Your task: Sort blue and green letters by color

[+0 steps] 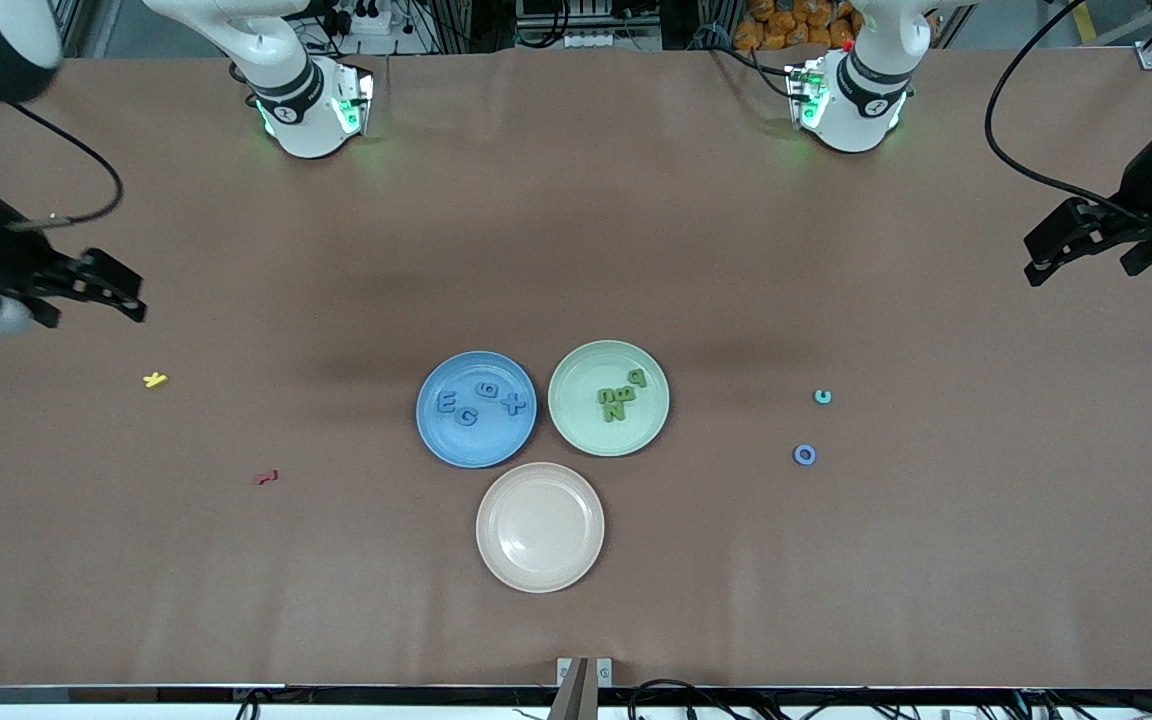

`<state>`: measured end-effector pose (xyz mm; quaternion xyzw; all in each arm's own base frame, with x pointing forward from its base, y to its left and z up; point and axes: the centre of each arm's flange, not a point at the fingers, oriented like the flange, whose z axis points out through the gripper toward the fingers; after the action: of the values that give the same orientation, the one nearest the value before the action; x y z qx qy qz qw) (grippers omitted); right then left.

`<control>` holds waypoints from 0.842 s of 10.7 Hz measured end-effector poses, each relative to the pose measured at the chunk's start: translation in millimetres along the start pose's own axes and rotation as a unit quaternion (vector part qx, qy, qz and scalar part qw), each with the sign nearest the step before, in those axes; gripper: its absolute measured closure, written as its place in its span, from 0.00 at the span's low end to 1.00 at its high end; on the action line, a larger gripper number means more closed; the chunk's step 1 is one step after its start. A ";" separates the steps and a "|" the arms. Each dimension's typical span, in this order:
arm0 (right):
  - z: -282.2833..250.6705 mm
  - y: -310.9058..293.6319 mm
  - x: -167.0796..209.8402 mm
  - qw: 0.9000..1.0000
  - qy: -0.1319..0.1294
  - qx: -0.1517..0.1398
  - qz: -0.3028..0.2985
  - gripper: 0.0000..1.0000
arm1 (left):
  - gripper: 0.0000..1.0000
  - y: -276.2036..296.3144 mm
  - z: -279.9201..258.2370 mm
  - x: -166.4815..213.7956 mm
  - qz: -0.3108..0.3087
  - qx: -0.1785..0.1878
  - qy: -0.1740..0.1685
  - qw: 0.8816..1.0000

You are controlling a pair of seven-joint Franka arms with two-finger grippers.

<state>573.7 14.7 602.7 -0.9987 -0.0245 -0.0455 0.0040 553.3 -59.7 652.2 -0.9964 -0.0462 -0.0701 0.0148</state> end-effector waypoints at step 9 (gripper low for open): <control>-42.9 24.6 -10.4 0.999 -0.015 -0.003 0.030 0.00 | 0.00 9.7 12.2 -16.8 0.041 0.010 -0.067 0.997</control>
<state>560.8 -10.8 644.4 -0.9995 0.0053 -0.0306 0.0024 539.4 -70.4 637.5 -0.9997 -0.0067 -0.0018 0.0242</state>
